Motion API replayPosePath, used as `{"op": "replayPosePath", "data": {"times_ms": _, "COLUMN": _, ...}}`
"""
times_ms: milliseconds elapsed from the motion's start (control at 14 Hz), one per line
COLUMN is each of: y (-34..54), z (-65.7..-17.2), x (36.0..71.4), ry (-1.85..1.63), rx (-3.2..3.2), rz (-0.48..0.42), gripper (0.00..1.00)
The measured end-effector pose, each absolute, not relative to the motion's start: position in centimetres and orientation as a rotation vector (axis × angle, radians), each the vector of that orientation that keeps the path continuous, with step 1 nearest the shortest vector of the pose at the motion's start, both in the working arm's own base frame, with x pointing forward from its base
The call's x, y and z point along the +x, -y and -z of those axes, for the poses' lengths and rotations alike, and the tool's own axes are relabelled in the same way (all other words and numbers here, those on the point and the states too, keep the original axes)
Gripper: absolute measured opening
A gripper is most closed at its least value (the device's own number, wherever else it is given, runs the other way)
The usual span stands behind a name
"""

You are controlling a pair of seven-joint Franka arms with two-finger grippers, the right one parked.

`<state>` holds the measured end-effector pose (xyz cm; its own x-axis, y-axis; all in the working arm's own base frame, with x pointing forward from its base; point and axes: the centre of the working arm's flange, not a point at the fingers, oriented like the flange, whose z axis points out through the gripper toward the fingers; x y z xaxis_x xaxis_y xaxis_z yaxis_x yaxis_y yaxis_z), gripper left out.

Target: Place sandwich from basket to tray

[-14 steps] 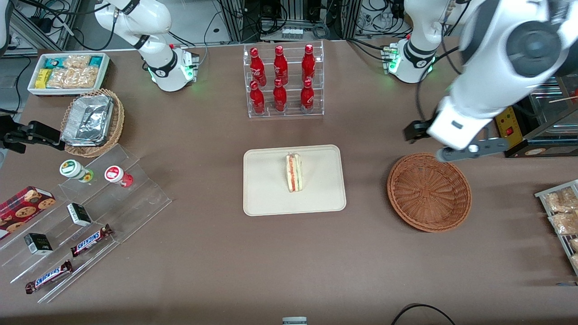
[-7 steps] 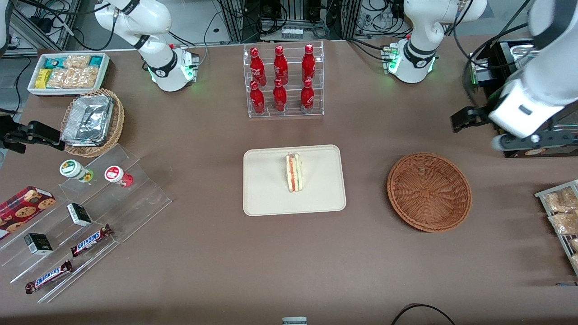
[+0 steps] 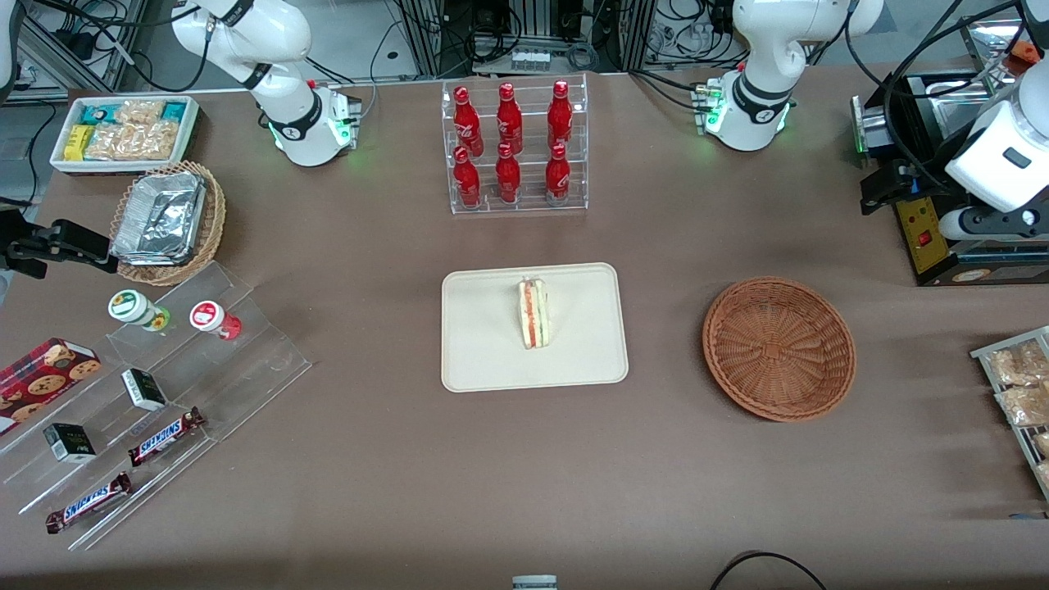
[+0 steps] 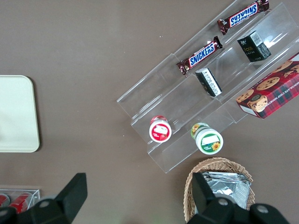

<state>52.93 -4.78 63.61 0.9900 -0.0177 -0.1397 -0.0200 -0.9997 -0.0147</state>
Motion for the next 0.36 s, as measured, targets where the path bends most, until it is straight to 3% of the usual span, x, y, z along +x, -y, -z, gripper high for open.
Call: {"op": "replayPosePath", "data": {"times_ms": 357, "y": 4.29, "z": -63.68, "x": 52.98, "ry": -0.018, "rx": -3.119, "rz": -0.213, "gripper": 1.0}}
